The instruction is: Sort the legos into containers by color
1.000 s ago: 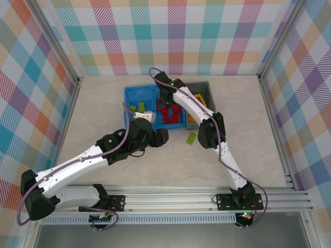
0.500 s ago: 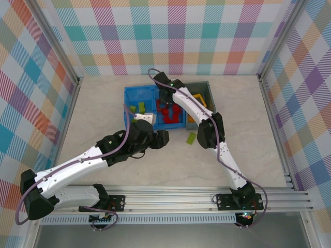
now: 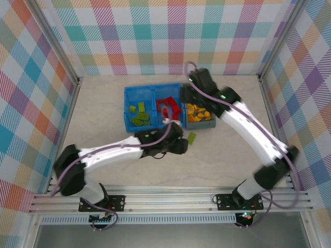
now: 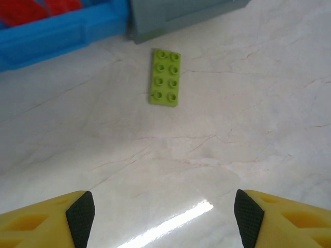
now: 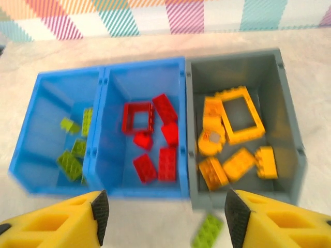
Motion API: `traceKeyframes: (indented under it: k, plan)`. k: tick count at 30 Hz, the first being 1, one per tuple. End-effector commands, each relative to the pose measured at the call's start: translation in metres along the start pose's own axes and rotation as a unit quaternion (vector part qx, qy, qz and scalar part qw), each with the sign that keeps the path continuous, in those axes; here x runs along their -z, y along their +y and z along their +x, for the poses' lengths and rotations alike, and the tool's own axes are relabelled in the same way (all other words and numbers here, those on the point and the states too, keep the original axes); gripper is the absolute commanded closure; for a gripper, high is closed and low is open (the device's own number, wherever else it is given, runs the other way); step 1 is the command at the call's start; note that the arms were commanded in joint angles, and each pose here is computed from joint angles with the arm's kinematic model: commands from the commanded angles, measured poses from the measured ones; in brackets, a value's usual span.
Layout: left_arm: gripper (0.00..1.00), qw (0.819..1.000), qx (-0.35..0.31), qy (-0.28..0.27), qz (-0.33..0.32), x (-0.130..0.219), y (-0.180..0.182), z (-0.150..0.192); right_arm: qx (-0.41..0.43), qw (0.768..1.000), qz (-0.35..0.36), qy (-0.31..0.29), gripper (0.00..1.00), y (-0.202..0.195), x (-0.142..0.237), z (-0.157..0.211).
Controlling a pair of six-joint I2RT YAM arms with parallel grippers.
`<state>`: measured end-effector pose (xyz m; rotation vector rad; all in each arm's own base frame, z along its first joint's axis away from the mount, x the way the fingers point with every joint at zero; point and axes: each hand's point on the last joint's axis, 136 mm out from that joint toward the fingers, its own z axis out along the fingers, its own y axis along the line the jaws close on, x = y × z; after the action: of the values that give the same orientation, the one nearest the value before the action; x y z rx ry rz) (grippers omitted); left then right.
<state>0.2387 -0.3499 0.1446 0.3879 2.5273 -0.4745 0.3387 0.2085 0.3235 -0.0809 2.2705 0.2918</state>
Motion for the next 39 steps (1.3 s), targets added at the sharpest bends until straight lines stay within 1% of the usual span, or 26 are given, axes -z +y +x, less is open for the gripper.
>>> traceKeyframes:
  k: [1,3,6,9,11,13,18,22,26,29,32,36,39]
  plan:
    - [0.25,0.997,-0.035,0.039,-0.049,-0.027,-0.007,-0.002,0.005,0.998,-0.021,0.050,0.36,-0.017,0.023,0.048]
    - [0.25,0.993,-0.035,0.069,-0.086,-0.047,-0.008,-0.002,0.003,0.998,-0.026,0.056,0.33,-0.034,0.056,0.066]
    - [0.26,0.987,-0.036,0.102,-0.121,-0.068,-0.013,-0.004,0.013,0.998,-0.050,0.038,0.30,-0.048,0.100,0.078]
    - [0.26,0.980,-0.041,0.124,-0.152,-0.083,-0.012,-0.007,0.024,0.997,-0.073,0.024,0.28,-0.056,0.129,0.086]
    - [0.27,0.978,-0.039,0.139,-0.148,-0.094,-0.014,-0.008,0.029,0.995,-0.099,0.014,0.27,-0.054,0.141,0.091]
    - [0.27,0.976,-0.044,0.152,-0.151,-0.103,-0.014,-0.008,0.022,0.994,-0.108,0.007,0.27,-0.057,0.148,0.095]
    - [0.30,0.971,-0.045,0.171,-0.162,-0.119,-0.006,-0.013,-0.002,0.993,-0.118,0.001,0.27,-0.062,0.154,0.107]
    - [0.30,0.972,-0.041,0.178,-0.146,-0.129,-0.005,-0.016,-0.011,0.993,-0.119,0.009,0.27,-0.064,0.151,0.115]
    - [0.33,0.970,-0.041,0.187,-0.150,-0.136,0.001,-0.018,-0.014,0.993,-0.121,0.010,0.27,-0.063,0.150,0.116]
    - [0.38,0.971,-0.042,0.190,-0.141,-0.143,0.000,-0.017,-0.013,0.993,-0.119,0.009,0.27,-0.064,0.149,0.115]
    - [0.45,0.971,-0.043,0.193,-0.135,-0.150,-0.001,-0.016,-0.015,0.993,-0.119,0.010,0.27,-0.063,0.148,0.116]
    - [0.48,0.968,-0.045,0.202,-0.140,-0.155,0.000,-0.012,-0.019,0.993,-0.120,0.015,0.28,-0.062,0.145,0.118]
    - [0.53,0.966,-0.044,0.213,-0.138,-0.158,0.000,-0.006,-0.022,0.992,-0.120,0.016,0.28,-0.062,0.143,0.120]
